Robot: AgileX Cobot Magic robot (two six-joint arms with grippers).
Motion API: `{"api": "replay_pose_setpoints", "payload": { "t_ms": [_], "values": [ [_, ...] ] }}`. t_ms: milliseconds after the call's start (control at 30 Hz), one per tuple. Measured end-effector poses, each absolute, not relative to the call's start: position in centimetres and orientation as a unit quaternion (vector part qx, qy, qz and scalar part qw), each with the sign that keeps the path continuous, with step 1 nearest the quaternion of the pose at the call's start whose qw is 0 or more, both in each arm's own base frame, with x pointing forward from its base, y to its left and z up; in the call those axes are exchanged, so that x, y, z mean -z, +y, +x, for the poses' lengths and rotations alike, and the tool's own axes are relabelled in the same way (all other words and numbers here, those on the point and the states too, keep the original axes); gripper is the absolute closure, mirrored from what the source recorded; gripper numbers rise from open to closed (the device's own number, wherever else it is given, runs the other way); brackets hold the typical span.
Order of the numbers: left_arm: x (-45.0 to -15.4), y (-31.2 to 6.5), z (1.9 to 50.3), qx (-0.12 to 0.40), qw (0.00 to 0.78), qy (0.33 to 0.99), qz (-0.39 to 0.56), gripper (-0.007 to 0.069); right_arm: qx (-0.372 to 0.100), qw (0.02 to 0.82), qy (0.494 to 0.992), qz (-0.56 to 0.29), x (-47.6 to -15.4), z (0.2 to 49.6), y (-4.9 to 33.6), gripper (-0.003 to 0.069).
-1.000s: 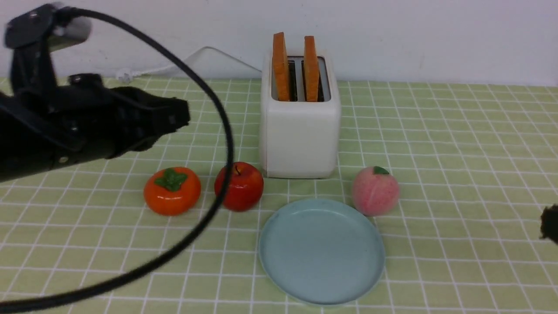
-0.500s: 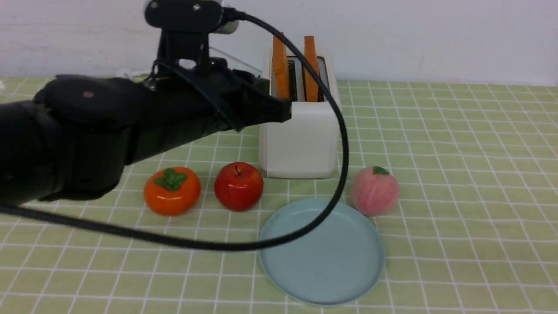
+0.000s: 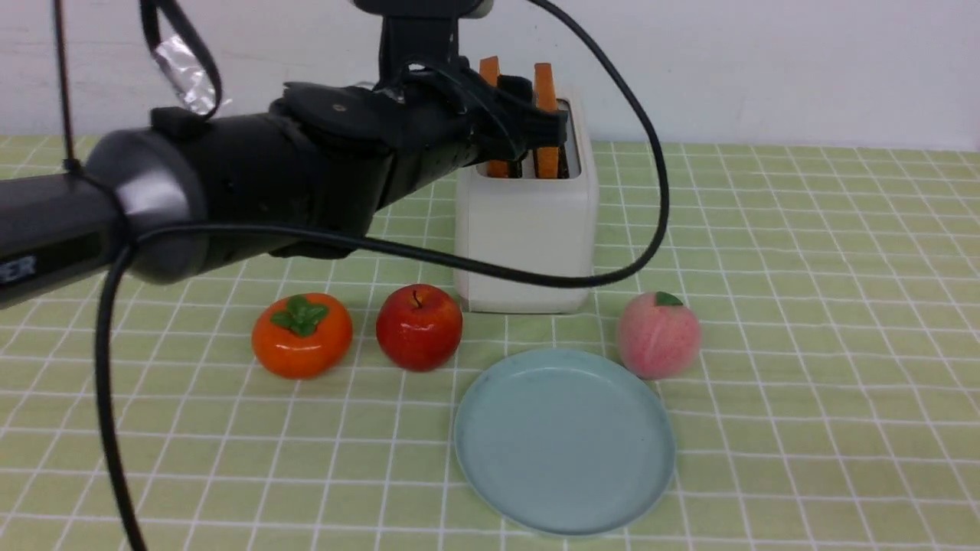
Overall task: Take toasted bread from bread machine on green coffee tablecloth place on plate.
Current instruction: 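Reach for a toast slice standing in the toaster with the left gripper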
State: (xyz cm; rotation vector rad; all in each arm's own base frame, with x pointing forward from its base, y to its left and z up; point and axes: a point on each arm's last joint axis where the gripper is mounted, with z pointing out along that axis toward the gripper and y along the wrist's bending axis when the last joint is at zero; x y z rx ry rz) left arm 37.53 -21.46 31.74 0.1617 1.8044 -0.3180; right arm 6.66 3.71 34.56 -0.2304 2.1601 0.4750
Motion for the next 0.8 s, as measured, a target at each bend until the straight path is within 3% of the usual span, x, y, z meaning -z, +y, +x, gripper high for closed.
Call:
{"api": "replay_pose_setpoints", "payload": {
  "t_ms": [300,500,633,767,800],
  "values": [
    [-30.7,-22.9,40.7,0.123,0.620,0.773,0.047,0.0214,-0.239,0.550,0.796,-0.084,-36.9,7.6,4.2,0.0617],
    [-30.0,-23.0,42.6,0.115,0.625,0.771,0.036,0.0251,-0.244,0.562,0.786,-0.084,-37.1,7.6,4.2,0.0613],
    [-29.7,-22.8,43.3,0.113,0.627,0.770,0.029,0.0340,-0.243,0.566,0.783,-0.086,-37.2,7.6,4.2,0.0608],
    [-29.7,-22.8,43.4,0.112,0.627,0.770,0.028,0.0501,-0.241,0.573,0.778,-0.090,-37.4,7.6,4.2,0.0606],
    [-29.7,-22.8,43.4,0.112,0.627,0.770,0.028,0.0510,-0.241,0.574,0.777,-0.090,-37.4,7.6,4.2,0.0606]
  ]
}}
